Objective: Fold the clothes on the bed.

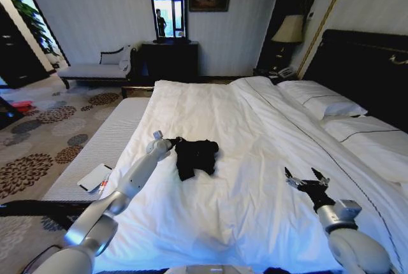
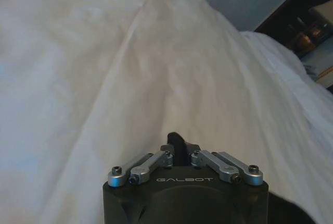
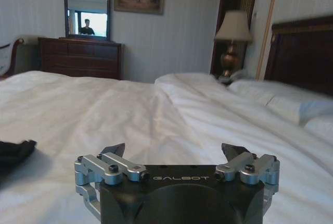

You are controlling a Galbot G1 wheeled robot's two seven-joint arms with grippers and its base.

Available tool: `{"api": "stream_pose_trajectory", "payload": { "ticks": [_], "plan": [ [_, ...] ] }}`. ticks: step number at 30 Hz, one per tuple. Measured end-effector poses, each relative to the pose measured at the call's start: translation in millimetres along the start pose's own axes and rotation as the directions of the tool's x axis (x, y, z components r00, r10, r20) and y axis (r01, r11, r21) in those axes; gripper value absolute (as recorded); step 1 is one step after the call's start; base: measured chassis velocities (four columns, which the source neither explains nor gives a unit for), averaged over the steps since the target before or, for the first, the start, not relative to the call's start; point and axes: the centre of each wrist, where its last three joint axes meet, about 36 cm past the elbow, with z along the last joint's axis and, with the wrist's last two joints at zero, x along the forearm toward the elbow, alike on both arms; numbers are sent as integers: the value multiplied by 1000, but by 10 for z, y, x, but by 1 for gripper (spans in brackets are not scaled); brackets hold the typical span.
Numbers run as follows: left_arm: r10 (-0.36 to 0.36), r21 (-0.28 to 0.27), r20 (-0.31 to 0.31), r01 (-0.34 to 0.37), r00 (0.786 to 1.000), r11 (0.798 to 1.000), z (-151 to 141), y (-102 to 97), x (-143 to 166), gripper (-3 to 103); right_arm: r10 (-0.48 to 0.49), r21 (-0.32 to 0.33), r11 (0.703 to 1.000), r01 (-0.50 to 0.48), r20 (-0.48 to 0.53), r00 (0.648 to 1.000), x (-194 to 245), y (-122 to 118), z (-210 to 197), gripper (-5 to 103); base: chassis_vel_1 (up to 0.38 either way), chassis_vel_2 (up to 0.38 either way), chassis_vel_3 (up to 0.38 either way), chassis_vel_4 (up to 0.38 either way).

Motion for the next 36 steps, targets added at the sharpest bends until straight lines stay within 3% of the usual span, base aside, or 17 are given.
{"api": "stream_pose_trajectory", "payload": {
  "ticks": [2,4,6,7,8,10,14,20,21,24,28,31,33,36],
  "plan": [
    [-5,-9,-8,5,1000,1000,65,50,54,12,-31,-80,996,29,-27,999,-104,-14,-128,100,0,0,0,0],
    [-6,-12,-11,6,1000,1000,90,67,73,12,-49,-114,993,44,-39,998,-162,-26,-196,100,0,0,0,0],
    [-9,-19,-17,8,1000,1000,142,101,112,12,-111,-202,975,96,-63,992,-327,-38,-415,100,0,0,0,0],
    [-9,-19,-17,8,1000,1000,142,101,112,12,-111,-202,975,96,-63,992,-327,-38,-415,100,0,0,0,0],
    [-8,-24,-19,7,1000,1000,162,114,136,11,-172,-265,953,147,-73,982,-478,-47,-608,100,0,0,0,0],
    [-3,-31,-19,2,1000,1000,181,115,174,8,-263,-332,917,221,-88,961,-697,-65,-882,100,0,0,0,0],
    [2,-43,-20,-3,1000,999,209,115,223,7,-358,-371,885,283,-151,922,-1001,-52,-1032,100,0,0,0,0],
    [3,-57,-30,-5,1000,998,305,117,246,6,-438,-392,858,331,-224,870,-1522,40,-1039,100,0,0,0,0],
    [4,-59,-31,-6,1000,998,319,112,248,9,-452,-392,854,342,-233,861,-1628,90,-1033,100,0,0,0,0],
    [9,-65,-36,-11,999,998,356,83,242,6,-487,-380,845,377,-255,835,-1937,271,-1001,100,0,0,0,0],
    [14,-69,-36,-17,999,997,353,51,232,5,-506,-323,849,417,-272,819,-2299,522,-994,100,0,0,0,0],
    [23,-71,-30,-25,999,997,319,25,253,7,-519,-223,854,470,-312,796,-2647,907,-825,100,0,0,0,0],
    [26,-72,-29,-28,999,997,313,19,263,5,-525,-214,851,479,-319,789,-2701,986,-808,100,0,0,0,0],
    [36,-73,-26,-38,999,997,294,6,303,4,-555,-212,832,513,-324,766,-2894,1304,-831,100,0,0,0,0]
  ]
}}
